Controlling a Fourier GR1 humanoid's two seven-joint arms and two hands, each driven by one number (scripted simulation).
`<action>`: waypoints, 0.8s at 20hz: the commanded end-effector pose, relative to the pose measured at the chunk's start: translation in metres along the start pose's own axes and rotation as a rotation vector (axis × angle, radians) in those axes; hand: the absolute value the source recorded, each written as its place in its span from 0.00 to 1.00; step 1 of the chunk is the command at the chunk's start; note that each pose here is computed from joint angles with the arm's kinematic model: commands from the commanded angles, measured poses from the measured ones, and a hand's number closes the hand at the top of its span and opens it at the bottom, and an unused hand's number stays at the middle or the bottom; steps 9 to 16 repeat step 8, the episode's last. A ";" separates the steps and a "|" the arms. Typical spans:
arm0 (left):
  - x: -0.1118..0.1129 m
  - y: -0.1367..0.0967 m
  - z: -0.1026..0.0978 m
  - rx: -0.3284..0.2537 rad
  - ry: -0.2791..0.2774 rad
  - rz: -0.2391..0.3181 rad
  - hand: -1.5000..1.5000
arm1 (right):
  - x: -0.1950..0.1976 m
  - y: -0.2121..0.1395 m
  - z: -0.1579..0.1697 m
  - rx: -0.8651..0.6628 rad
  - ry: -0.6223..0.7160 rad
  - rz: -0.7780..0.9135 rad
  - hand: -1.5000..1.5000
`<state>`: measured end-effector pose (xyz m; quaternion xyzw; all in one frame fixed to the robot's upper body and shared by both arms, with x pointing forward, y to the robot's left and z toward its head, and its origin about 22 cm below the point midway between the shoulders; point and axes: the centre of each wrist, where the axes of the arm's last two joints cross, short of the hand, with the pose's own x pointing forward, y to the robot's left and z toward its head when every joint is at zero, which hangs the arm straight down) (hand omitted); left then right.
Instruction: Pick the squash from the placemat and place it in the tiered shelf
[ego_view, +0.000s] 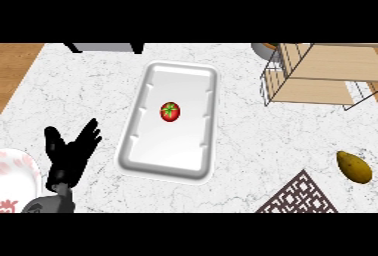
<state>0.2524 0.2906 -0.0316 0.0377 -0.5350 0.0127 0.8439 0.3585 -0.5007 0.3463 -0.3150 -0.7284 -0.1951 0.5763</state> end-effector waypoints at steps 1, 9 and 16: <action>0.000 0.006 0.001 -0.005 0.009 0.003 0.50 | -0.013 -0.065 0.002 -0.047 0.029 -0.056 0.00; 0.010 0.000 -0.004 0.000 -0.002 -0.006 0.50 | -0.022 -0.112 0.009 0.024 0.016 -0.059 0.00; 0.010 0.000 -0.004 0.000 -0.002 -0.006 0.50 | -0.022 -0.112 0.009 0.024 0.016 -0.059 0.00</action>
